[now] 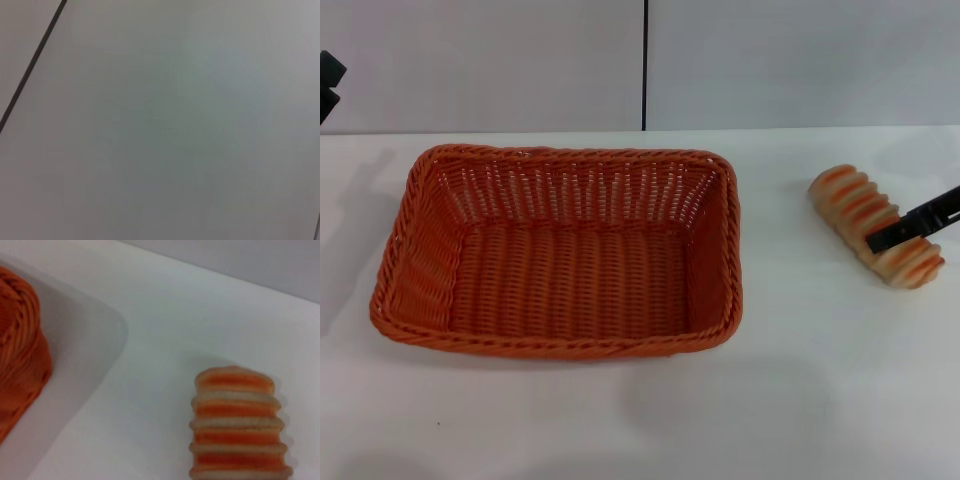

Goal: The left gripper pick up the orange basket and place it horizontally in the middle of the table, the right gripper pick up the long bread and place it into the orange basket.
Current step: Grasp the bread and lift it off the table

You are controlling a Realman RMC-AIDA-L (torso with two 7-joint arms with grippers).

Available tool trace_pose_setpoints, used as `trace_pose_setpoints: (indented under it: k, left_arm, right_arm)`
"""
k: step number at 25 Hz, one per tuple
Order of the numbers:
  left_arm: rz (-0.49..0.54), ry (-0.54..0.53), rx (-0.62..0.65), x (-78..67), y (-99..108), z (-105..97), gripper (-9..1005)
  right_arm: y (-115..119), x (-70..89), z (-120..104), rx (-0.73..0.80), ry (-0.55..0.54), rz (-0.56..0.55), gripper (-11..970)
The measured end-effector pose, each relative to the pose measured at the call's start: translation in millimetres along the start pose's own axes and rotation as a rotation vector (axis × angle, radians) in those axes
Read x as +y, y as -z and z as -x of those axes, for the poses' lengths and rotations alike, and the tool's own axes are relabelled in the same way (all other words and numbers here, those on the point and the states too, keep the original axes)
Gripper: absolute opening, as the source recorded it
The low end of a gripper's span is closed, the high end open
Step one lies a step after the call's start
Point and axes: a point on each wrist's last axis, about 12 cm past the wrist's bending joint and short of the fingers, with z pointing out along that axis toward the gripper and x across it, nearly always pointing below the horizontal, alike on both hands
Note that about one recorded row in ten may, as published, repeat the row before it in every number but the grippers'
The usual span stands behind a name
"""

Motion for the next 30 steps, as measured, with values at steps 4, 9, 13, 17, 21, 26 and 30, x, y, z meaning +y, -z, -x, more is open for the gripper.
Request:
trace_pose_setpoints:
  k: [4,9,13,17,21,26,30]
  left_arm:
    - [0.003,0.005,0.006,-0.3,0.9,-1.6,820]
    - [0.003,0.009,0.007,-0.6,0.6,-2.4,819]
    - [0.003,0.010,0.007,-0.7,0.3,-2.6,819]
    - [0.000,0.012,0.007,-1.1,-0.7,-2.7,819]
    - [0.000,0.012,0.007,-1.1,-0.8,-2.7,820]
    - [0.002,0.012,0.004,-0.8,0.6,-2.3,820]
    - [0.000,0.012,0.002,-0.6,1.4,-1.4,820]
  right_arm:
    - [-0.7,-0.8,-0.5,0.003,-0.002,-0.007,592]
    - [-0.5,-2.3,-2.2,0.003,-0.006,-0.010,572]
    - [-1.2,-3.4,-5.0,0.004,-0.006,-0.012,555]
    - [-1.4,-4.2,-7.4,-0.001,-0.005,-0.013,528]
    - [-0.7,-5.0,-8.9,-0.013,-0.011,-0.010,502]
    - [4.2,-5.0,-11.1,-0.062,-0.026,0.009,448]
    - [11.2,-4.3,-13.1,-0.119,-0.039,0.039,421]
